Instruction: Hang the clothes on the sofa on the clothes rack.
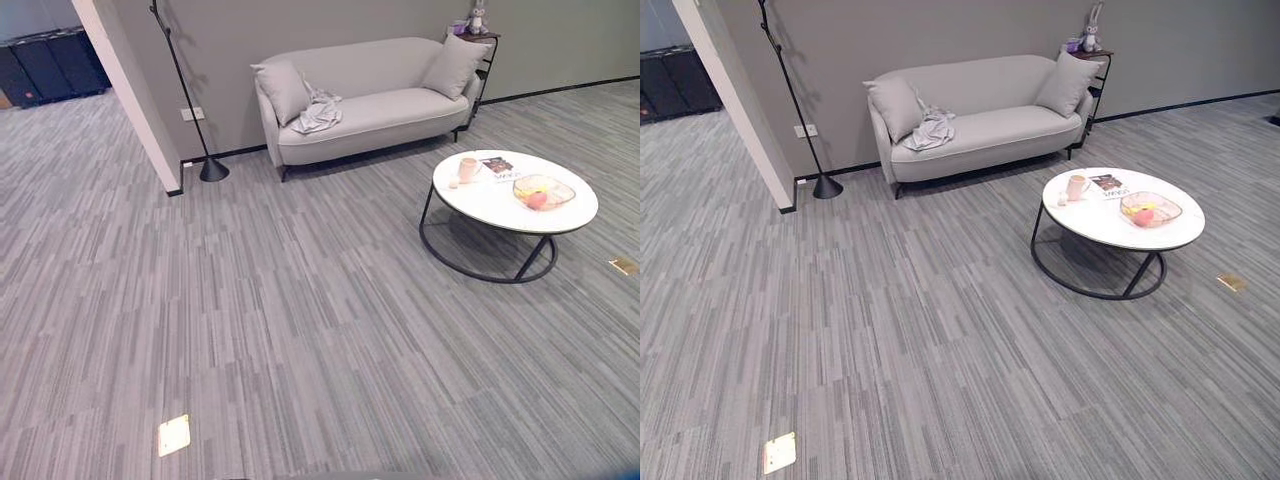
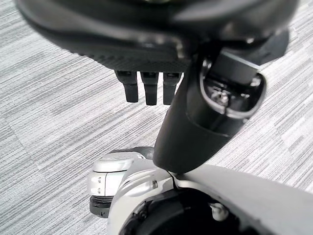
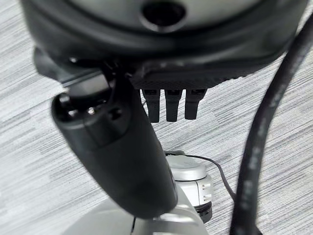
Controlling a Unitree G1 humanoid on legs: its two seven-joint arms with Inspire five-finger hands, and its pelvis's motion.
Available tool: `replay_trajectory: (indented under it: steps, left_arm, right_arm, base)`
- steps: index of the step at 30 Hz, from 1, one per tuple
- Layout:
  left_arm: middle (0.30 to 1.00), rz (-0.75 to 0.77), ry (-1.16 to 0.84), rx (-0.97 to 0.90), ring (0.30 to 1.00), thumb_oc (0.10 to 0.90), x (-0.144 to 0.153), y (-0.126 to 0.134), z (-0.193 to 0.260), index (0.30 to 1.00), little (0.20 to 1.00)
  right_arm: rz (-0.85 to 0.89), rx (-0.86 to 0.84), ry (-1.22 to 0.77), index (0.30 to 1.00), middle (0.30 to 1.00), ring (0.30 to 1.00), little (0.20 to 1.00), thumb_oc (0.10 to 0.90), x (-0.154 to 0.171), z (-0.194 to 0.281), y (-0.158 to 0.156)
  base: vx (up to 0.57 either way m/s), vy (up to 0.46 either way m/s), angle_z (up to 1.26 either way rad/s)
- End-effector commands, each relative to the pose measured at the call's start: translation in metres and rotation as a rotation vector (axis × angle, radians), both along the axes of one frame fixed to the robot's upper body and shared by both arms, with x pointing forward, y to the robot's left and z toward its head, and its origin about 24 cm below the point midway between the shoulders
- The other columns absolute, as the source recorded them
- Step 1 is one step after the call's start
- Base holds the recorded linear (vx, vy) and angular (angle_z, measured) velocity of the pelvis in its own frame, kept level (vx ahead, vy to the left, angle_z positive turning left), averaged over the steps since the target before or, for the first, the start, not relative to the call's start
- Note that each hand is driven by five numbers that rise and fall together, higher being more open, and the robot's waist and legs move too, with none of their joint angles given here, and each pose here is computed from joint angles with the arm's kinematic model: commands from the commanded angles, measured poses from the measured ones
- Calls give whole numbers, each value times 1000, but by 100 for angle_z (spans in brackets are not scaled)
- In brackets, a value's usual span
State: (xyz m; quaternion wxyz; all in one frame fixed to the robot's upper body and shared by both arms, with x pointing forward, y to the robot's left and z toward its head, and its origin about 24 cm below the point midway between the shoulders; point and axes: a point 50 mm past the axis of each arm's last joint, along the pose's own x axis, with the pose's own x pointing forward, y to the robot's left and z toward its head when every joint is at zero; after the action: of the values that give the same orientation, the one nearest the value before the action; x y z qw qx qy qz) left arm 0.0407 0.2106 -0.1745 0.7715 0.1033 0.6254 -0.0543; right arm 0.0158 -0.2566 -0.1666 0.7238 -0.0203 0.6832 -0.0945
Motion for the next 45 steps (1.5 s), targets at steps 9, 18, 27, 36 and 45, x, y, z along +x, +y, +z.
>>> replay_trajectory:
  steps: [9, 18, 27, 36, 45]
  left_arm:
    - [900, -125, -36, -25, 900, 800, 21, -13, 0, 900, 900]
    - [900, -279, -80, -4, 900, 800, 42, -19, 3, 900, 900]
    - [900, -307, -135, -17, 900, 800, 57, -30, 6, 900, 900]
    - [900, -237, -264, 79, 900, 800, 83, -5, 17, 900, 900]
    - [900, 207, -36, 141, 900, 800, -5, 32, 6, 900, 900]
  right_arm:
    - [-120, 68, -120, 900, 900, 900, 900, 800, 28, 0, 8]
    - [-224, 35, -14, 900, 900, 900, 900, 800, 7, 1, 1]
    - [-179, -23, 34, 900, 900, 900, 900, 800, -1, 4, -8]
    - [96, -117, -126, 900, 900, 900, 900, 800, 70, 18, -30]
    - [431, 22, -148, 900, 900, 900, 900, 800, 88, 4, 30]
  base:
    - [52, 76, 2]
    - [347, -145, -65]
    - [675, -340, 61]
    - [380, -63, 32]
    - [500, 103, 27]
